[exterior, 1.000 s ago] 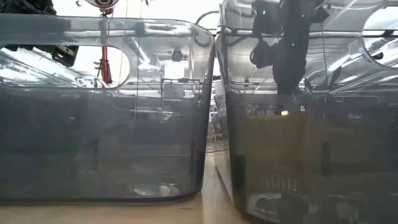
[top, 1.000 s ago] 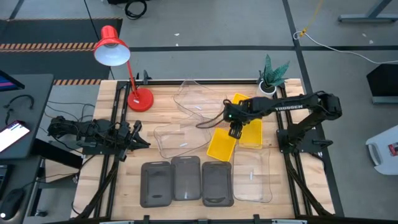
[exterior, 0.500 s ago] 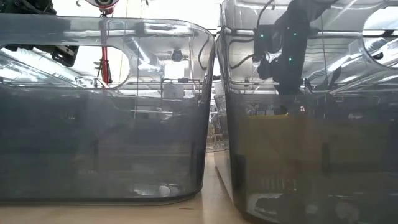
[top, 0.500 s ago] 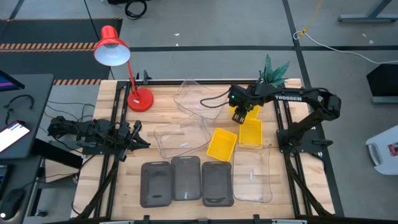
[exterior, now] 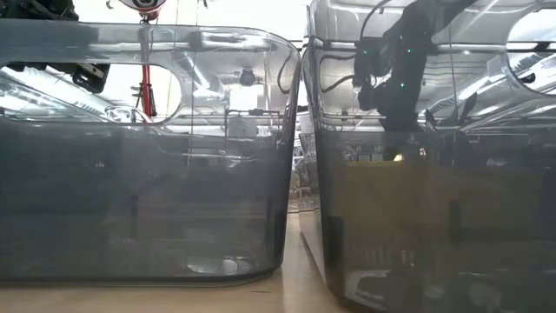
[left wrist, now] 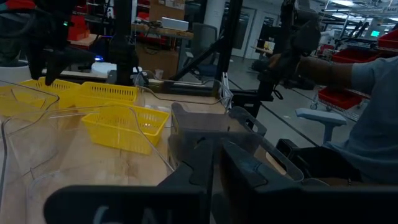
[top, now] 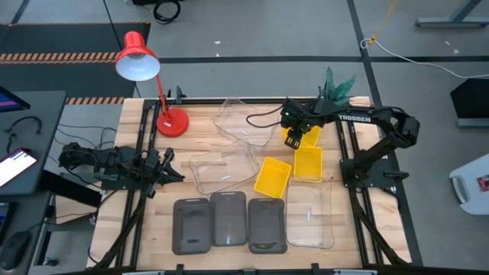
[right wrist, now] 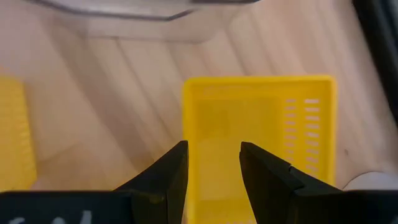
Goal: Stack baskets by color
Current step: Stack the top yellow bin on the bottom right yellow bin
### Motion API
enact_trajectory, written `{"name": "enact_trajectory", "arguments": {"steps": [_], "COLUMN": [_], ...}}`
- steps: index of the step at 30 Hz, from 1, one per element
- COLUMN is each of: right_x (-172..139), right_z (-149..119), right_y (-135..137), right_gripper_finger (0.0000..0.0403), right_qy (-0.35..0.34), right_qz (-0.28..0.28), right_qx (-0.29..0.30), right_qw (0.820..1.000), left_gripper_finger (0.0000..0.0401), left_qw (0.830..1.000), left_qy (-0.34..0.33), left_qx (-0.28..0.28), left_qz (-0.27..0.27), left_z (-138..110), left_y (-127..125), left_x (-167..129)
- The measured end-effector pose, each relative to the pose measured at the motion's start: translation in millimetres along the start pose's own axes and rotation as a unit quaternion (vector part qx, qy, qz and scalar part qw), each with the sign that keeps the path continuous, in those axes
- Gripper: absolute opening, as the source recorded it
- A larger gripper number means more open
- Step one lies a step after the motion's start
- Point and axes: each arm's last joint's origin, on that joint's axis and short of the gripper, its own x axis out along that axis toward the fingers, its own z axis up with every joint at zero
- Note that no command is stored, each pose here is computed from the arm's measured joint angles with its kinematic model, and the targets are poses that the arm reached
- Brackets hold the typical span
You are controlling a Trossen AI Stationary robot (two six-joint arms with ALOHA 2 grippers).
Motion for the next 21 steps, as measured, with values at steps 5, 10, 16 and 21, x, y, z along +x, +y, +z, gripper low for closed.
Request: {"name": "enact_trajectory", "arguments": {"steps": [5, 10, 16, 21], "right_x": [1.6, 3.5, 13.8, 38.6], "right_z": [4.2, 1.2, -2.2, -0.7], "right_y": [-17.6, -41.6, -63.8, -69.1], "right_gripper_finger": [0.015, 0.015, 0.015, 0.015], "right_qy": [-0.023, -0.017, 0.003, 0.054], "right_qz": [-0.014, -0.03, -0.041, -0.055], "right_qx": [-0.001, 0.015, 0.024, 0.0], "right_qw": [1.0, 0.999, 0.999, 0.997], "left_gripper_finger": [0.0035, 0.0038, 0.003, 0.0028], "left_qw": [1.0, 1.0, 1.0, 1.0], "left_qy": [0.0, 0.0, 0.0, 0.0], "left_qx": [0.0, 0.0, 0.0, 0.0], "left_qz": [0.0, 0.0, 0.0, 0.0], "left_z": [-0.1, 0.0, -0.1, 0.0], "left_y": [0.1, 0.0, 0.0, 0.0], "left_x": [0.0, 0.0, 0.0, 0.0]}}
